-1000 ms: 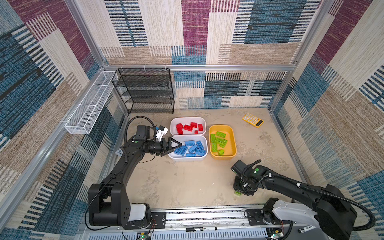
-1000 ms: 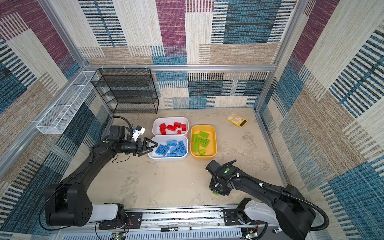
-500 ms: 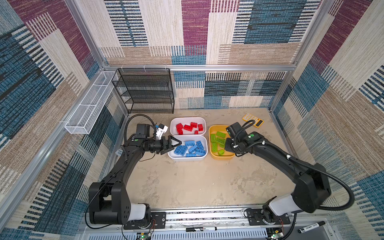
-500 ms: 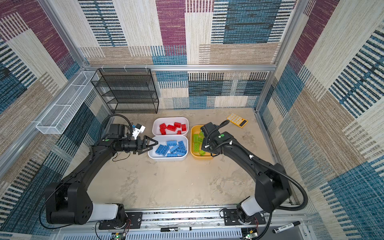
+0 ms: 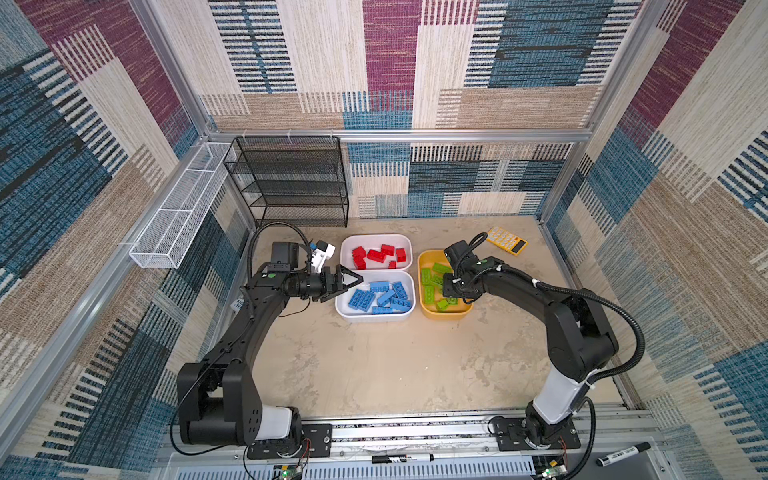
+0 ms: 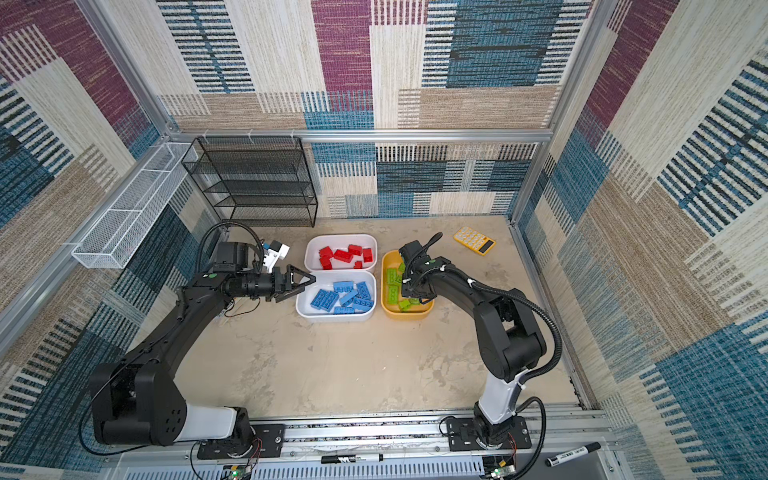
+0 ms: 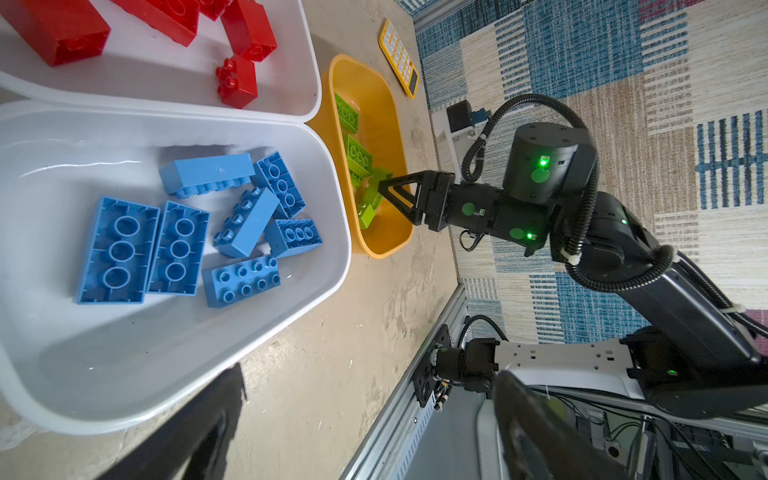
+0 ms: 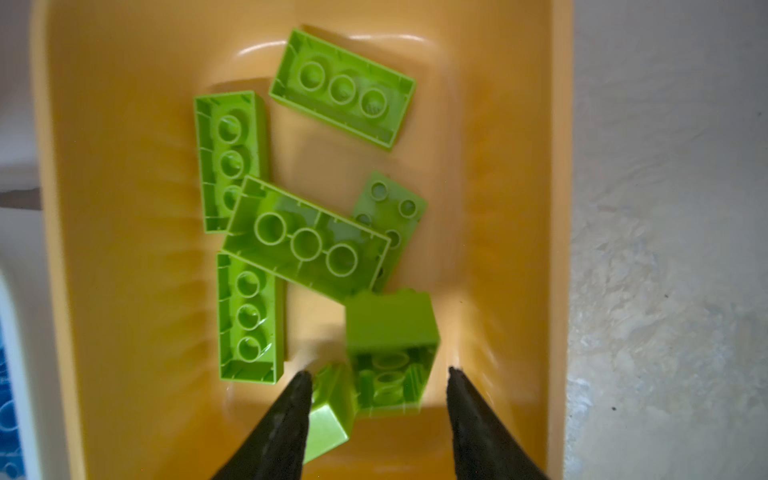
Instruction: Sort the legos into containers by color
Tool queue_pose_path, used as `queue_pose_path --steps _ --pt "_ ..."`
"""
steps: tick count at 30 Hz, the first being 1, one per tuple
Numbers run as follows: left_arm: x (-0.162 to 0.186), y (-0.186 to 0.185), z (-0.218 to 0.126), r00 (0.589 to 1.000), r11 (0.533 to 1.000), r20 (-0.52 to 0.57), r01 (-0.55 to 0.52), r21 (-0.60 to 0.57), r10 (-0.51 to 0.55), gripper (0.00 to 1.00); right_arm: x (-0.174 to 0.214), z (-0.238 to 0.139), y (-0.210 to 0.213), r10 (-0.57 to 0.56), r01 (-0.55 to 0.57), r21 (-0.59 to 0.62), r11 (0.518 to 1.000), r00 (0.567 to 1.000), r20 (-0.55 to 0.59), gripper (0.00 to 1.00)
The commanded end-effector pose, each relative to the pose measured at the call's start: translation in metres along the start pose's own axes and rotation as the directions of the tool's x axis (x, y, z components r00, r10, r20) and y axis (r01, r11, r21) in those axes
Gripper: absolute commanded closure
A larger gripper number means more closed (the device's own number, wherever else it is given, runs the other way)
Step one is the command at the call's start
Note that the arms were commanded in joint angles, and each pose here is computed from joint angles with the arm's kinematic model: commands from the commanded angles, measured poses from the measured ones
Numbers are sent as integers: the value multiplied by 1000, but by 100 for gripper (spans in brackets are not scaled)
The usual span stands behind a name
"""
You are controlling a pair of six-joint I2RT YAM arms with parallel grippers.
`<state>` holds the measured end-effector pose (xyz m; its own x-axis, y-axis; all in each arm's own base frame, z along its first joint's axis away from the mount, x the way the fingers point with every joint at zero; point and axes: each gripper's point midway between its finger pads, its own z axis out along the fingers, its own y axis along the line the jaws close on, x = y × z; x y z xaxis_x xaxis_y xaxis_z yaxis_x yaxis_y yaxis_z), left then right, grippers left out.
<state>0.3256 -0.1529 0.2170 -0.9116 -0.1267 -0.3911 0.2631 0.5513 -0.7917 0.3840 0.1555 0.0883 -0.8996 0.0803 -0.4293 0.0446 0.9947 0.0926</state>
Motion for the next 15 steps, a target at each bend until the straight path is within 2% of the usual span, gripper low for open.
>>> queue_pose_path --steps 1,3,5,7,11,12,15 --pt "-1 7 -5 998 997 -10 -56 -60 56 5 -17 -29 2 -30 33 -49 998 998 63 36" --pt "-1 16 -10 996 988 -23 -88 -124 86 4 -26 -50 -10 -21 27 -59 998 994 104 30" --pt "-3 35 -18 992 959 -37 -123 -254 118 4 -38 -66 -25 -12 24 -67 997 984 180 25" --pt "-8 70 -32 993 892 -24 -111 -439 112 3 -50 -78 -39 -16 43 -92 995 963 268 16" --pt "-27 126 -61 989 727 79 -38 -686 126 2 -70 -87 -88 16 -1 -33 999 890 456 8" --pt "-31 138 -67 982 684 111 -25 -729 155 1 -71 -86 -101 29 -19 -24 1000 864 503 0" --pt "-47 156 -69 945 624 142 -79 -778 296 1 -69 -88 -132 59 -59 -21 998 771 634 1"
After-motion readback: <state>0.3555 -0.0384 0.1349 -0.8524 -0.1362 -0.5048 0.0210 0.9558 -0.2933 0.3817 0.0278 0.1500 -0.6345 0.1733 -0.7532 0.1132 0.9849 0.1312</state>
